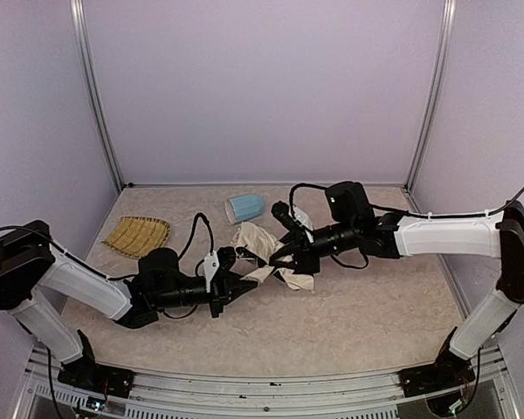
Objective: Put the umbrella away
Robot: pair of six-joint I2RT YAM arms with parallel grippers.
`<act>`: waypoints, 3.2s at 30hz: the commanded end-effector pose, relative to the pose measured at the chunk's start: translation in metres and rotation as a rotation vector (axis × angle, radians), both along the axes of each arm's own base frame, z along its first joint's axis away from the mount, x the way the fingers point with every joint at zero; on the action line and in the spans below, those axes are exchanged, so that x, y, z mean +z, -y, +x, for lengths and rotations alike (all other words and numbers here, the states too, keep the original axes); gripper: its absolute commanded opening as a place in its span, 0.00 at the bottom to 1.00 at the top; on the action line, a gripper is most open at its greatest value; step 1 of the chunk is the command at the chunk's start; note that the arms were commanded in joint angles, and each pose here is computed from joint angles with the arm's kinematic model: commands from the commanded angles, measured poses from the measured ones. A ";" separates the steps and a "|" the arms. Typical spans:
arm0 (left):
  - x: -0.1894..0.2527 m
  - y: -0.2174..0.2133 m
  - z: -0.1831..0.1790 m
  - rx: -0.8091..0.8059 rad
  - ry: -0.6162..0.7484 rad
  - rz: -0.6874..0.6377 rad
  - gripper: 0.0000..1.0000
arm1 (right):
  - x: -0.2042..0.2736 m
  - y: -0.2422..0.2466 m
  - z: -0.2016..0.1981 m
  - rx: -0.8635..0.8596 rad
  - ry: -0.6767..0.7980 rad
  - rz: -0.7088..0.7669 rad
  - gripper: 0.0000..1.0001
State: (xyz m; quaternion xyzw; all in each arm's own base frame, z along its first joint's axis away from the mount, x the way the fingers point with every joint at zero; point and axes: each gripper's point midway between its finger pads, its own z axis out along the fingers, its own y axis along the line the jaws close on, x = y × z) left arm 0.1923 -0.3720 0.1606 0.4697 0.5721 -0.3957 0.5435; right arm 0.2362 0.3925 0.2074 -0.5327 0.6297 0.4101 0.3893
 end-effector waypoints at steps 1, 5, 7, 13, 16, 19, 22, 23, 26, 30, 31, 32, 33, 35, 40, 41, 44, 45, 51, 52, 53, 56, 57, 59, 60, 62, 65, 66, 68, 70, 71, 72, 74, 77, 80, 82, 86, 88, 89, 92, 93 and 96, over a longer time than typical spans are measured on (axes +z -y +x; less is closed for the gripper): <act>-0.032 -0.015 0.029 0.214 0.019 0.129 0.00 | -0.038 0.011 0.037 -0.135 -0.073 -0.082 0.00; -0.059 -0.024 0.030 0.286 0.085 0.267 0.00 | -0.085 0.018 0.052 -0.202 -0.120 -0.186 0.00; -0.078 -0.027 0.030 0.324 0.129 0.377 0.00 | -0.099 0.018 0.060 -0.236 -0.140 -0.216 0.00; -0.124 -0.036 0.038 0.410 0.227 0.630 0.00 | -0.140 0.030 0.079 -0.314 -0.157 -0.311 0.22; -0.141 -0.037 0.036 0.400 0.250 0.696 0.00 | -0.156 0.036 0.072 -0.297 -0.157 -0.350 0.38; -0.151 -0.036 0.032 0.376 0.246 0.720 0.00 | -0.159 0.039 0.069 -0.296 -0.146 -0.363 0.51; -0.157 -0.036 0.029 0.364 0.242 0.734 0.00 | -0.158 0.040 0.063 -0.277 -0.138 -0.370 0.65; -0.158 -0.037 0.029 0.364 0.241 0.737 0.00 | -0.158 0.039 0.060 -0.265 -0.135 -0.373 0.70; -0.161 -0.038 0.027 0.359 0.245 0.749 0.00 | -0.155 0.036 0.049 -0.226 -0.098 -0.385 0.75; -0.161 -0.037 0.026 0.359 0.246 0.749 0.00 | -0.155 0.038 0.036 -0.192 -0.049 -0.423 0.79; -0.160 -0.037 0.026 0.359 0.243 0.742 0.00 | -0.156 0.041 0.035 -0.193 -0.044 -0.435 0.80; -0.158 -0.035 0.025 0.355 0.240 0.734 0.00 | -0.158 0.043 0.034 -0.197 -0.038 -0.448 0.81; -0.156 -0.035 0.025 0.353 0.239 0.723 0.00 | -0.161 0.045 0.034 -0.202 -0.037 -0.461 0.82; -0.147 -0.032 0.025 0.357 0.237 0.693 0.00 | -0.169 0.047 0.032 -0.199 -0.040 -0.480 0.82; -0.098 -0.019 0.026 0.356 0.237 0.555 0.00 | -0.192 0.045 0.027 -0.177 -0.068 -0.523 0.67; -0.088 -0.017 0.025 0.348 0.235 0.530 0.00 | -0.193 0.045 0.027 -0.178 -0.073 -0.524 0.61; -0.059 -0.018 0.021 0.327 0.225 0.454 0.00 | -0.197 0.051 0.029 -0.208 -0.086 -0.538 0.37; -0.051 -0.020 0.021 0.325 0.220 0.432 0.00 | -0.199 0.053 0.030 -0.218 -0.091 -0.545 0.36; -0.034 -0.066 0.052 0.469 0.172 0.389 0.00 | -0.210 0.060 0.027 -0.231 -0.134 -0.571 0.40; -0.040 -0.072 0.056 0.487 0.169 0.409 0.00 | -0.210 0.060 0.026 -0.228 -0.138 -0.571 0.41; -0.044 -0.076 0.060 0.505 0.164 0.419 0.00 | -0.210 0.060 0.025 -0.224 -0.142 -0.569 0.41; -0.063 -0.068 0.062 0.492 0.164 0.472 0.00 | -0.210 0.059 0.022 -0.217 -0.153 -0.562 0.42; -0.071 -0.064 0.064 0.497 0.162 0.505 0.00 | -0.209 0.059 0.022 -0.216 -0.154 -0.560 0.43; -0.091 -0.056 0.067 0.502 0.147 0.585 0.00 | -0.205 0.057 0.022 -0.214 -0.152 -0.551 0.45; -0.099 -0.052 0.067 0.497 0.142 0.623 0.00 | -0.203 0.057 0.022 -0.213 -0.151 -0.545 0.46; -0.112 -0.038 0.060 0.453 0.146 0.670 0.00 | -0.199 0.055 0.024 -0.215 -0.152 -0.530 0.45; -0.119 -0.018 0.041 0.356 0.142 0.666 0.00 | -0.200 0.053 0.026 -0.220 -0.163 -0.528 0.41; -0.121 -0.014 0.040 0.345 0.134 0.662 0.00 | -0.201 0.052 0.025 -0.216 -0.171 -0.526 0.41; -0.125 -0.010 0.044 0.347 0.136 0.663 0.00 | -0.200 0.049 0.022 -0.204 -0.187 -0.507 0.40; -0.125 0.001 0.045 0.322 0.159 0.646 0.00 | -0.197 0.046 0.017 -0.185 -0.199 -0.475 0.41; -0.122 0.008 0.045 0.307 0.171 0.627 0.00 | -0.194 0.043 0.014 -0.168 -0.206 -0.456 0.43; -0.119 0.015 0.046 0.295 0.181 0.603 0.00 | -0.192 0.041 0.013 -0.162 -0.210 -0.443 0.47; -0.110 0.027 0.052 0.300 0.192 0.568 0.00 | -0.188 0.040 0.015 -0.166 -0.208 -0.437 0.59; -0.091 0.030 0.055 0.319 0.173 0.507 0.00 | -0.180 0.043 0.024 -0.213 -0.176 -0.441 0.64; -0.066 0.020 0.057 0.336 0.143 0.438 0.00 | -0.173 0.046 0.028 -0.236 -0.148 -0.447 0.68; -0.052 0.011 0.059 0.344 0.103 0.401 0.00 | -0.170 0.046 0.030 -0.236 -0.135 -0.455 0.73; -0.037 -0.007 0.062 0.361 0.043 0.353 0.00 | -0.139 0.041 0.035 -0.240 -0.092 -0.407 0.84; -0.037 -0.016 0.063 0.384 0.025 0.350 0.00 | -0.123 0.040 0.038 -0.257 -0.071 -0.382 0.92; -0.038 -0.020 0.066 0.407 0.016 0.351 0.00 | -0.116 0.041 0.039 -0.274 -0.060 -0.375 0.95; -0.045 -0.035 0.082 0.498 -0.026 0.354 0.00 | -0.102 0.040 0.044 -0.341 -0.016 -0.376 1.00; -0.049 -0.039 0.087 0.528 -0.042 0.359 0.00 | -0.099 0.040 0.046 -0.369 -0.002 -0.380 1.00; -0.056 -0.047 0.098 0.591 -0.069 0.355 0.00 | -0.087 0.036 0.054 -0.482 0.016 -0.380 1.00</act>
